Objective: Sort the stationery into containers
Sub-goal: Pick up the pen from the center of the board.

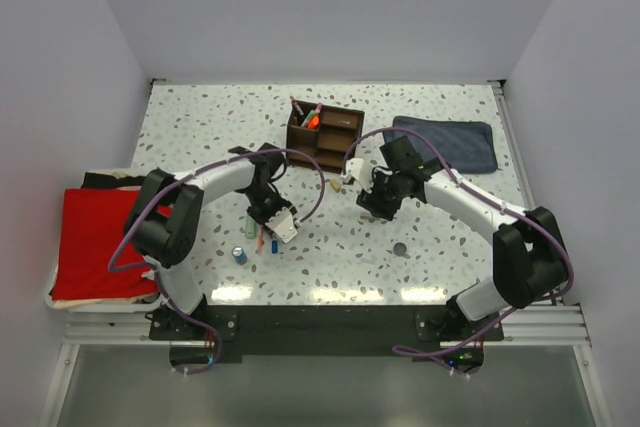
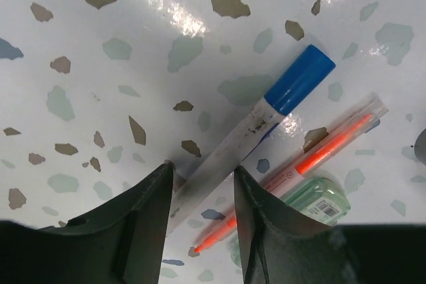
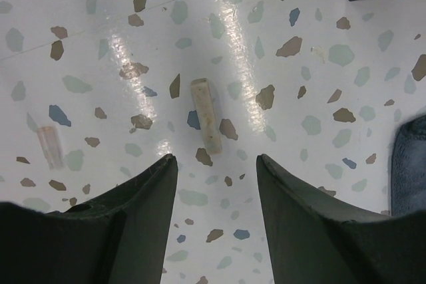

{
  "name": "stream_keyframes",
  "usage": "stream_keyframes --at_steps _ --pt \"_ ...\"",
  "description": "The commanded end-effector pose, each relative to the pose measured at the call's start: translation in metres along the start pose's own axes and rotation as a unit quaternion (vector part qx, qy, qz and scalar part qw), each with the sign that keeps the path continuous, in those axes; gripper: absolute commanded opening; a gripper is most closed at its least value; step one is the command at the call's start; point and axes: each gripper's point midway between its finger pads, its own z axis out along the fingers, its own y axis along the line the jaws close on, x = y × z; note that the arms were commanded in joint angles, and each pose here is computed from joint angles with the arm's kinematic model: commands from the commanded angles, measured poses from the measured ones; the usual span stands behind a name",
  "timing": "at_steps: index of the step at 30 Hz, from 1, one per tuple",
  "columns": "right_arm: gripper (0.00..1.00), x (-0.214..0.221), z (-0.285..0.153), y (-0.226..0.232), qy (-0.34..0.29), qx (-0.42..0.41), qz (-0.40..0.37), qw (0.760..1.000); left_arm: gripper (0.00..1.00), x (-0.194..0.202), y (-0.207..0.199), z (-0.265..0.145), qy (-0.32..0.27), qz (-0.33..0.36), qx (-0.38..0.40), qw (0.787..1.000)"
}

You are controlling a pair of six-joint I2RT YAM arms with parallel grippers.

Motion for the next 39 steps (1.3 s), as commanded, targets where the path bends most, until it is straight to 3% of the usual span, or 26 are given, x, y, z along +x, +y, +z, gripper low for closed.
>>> stream_keyframes --at_steps 1,5,11,17,21,23,27,32,35,37,38,39 --pt "0.55 -0.001 -0.009 0.001 -0.005 0.012 0.001 1.000 0.46 -0.017 -0.001 0.018 -0.016 0.048 0.016 0.999" --pt "0.55 0.004 -0.012 0.005 -0.001 0.013 0.002 1.000 0.46 -0.031 -0.004 0.024 -0.029 0.074 0.032 0.996" --pt "0.55 0.009 -0.015 0.011 -0.002 0.010 0.008 1.000 0.36 -0.038 -0.019 0.039 -0.039 0.083 0.082 0.992" --pt "0.55 0.013 -0.018 0.017 -0.004 0.010 0.014 1.000 0.18 -0.049 -0.027 0.051 -0.058 0.067 0.142 0.986" --pt "0.54 0.015 -0.023 0.016 -0.007 0.018 0.018 1.000 0.02 -0.060 -0.017 0.051 -0.070 0.058 0.143 0.985" --pt "0.54 0.015 -0.029 0.014 -0.010 0.025 0.025 0.999 0.00 -0.073 -0.006 0.043 -0.096 0.038 0.127 0.987" --pt "0.54 0.023 -0.038 0.007 -0.008 0.036 0.051 0.998 0.00 -0.112 0.056 -0.018 -0.172 0.016 0.028 0.985" --pt "0.54 0.029 -0.037 0.000 -0.004 0.041 0.065 0.997 0.00 -0.159 0.117 -0.100 -0.267 -0.003 -0.085 0.960" --pt "0.54 0.025 -0.038 -0.011 -0.008 0.047 0.075 0.996 0.00 -0.162 0.156 -0.146 -0.330 -0.043 -0.148 0.931" --pt "0.54 0.021 -0.038 -0.019 -0.008 0.052 0.079 0.995 0.00 -0.152 0.172 -0.176 -0.385 -0.101 -0.174 0.901" --pt "0.54 0.022 -0.038 -0.021 -0.002 0.052 0.080 0.995 0.00 -0.144 0.189 -0.191 -0.396 -0.091 -0.209 0.890" --pt "0.54 0.018 -0.040 -0.026 -0.004 0.057 0.079 0.995 0.00 -0.128 0.191 -0.200 -0.417 -0.151 -0.209 0.872"
